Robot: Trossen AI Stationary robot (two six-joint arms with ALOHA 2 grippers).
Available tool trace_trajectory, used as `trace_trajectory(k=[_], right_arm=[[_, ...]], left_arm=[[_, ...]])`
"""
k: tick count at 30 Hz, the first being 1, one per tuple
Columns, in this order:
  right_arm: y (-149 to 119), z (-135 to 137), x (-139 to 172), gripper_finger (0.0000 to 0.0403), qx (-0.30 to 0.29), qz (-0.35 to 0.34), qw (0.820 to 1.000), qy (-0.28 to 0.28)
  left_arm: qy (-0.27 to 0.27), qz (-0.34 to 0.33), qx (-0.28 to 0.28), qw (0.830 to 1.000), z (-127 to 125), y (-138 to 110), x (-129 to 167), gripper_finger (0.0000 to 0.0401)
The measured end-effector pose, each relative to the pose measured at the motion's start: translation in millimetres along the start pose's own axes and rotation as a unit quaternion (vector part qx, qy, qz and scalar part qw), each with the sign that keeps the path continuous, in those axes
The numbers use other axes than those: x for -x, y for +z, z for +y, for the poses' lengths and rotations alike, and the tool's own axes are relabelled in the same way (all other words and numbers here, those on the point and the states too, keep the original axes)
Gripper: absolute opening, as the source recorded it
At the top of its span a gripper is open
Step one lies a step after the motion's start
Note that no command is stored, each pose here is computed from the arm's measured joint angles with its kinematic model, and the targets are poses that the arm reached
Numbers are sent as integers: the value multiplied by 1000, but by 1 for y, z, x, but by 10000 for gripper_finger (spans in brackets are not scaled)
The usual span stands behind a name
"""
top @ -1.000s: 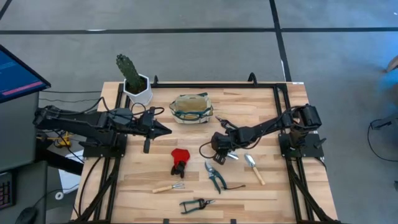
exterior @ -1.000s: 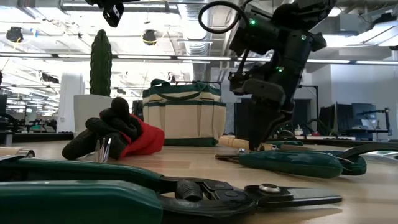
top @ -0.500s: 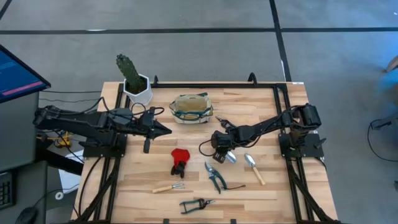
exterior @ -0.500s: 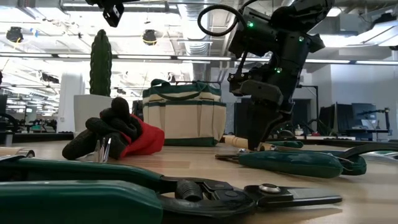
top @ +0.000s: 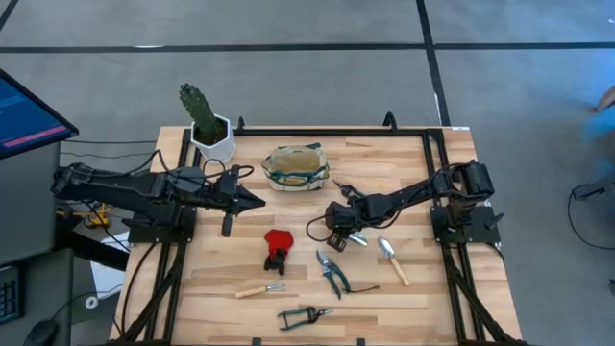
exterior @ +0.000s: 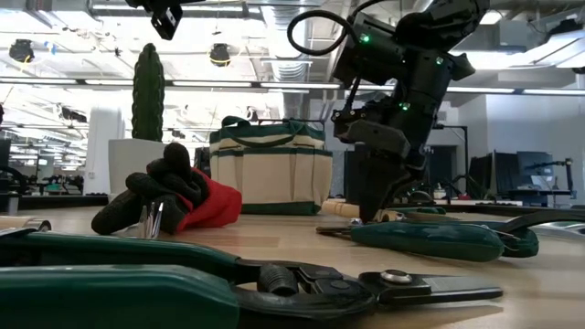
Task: Pick & Place Garden tools in Gardening bag
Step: Put the left trowel into the gardening bag
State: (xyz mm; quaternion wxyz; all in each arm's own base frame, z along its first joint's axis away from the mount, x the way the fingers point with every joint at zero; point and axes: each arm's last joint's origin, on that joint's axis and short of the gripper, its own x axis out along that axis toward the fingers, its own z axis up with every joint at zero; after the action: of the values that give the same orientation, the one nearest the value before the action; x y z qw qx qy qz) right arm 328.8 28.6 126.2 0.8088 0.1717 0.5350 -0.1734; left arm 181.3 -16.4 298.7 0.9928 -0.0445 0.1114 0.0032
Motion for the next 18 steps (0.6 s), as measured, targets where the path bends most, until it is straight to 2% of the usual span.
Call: trace_trajectory(k=[11,18], right_arm=[[4,-6,14,60,-9,-4,1000,7],[10,-8,42,60,-16,-36,999,28]], left_arm=[[0,0,0,1000,0,0,0,2],[0,0,0,1000,0,0,0,3]])
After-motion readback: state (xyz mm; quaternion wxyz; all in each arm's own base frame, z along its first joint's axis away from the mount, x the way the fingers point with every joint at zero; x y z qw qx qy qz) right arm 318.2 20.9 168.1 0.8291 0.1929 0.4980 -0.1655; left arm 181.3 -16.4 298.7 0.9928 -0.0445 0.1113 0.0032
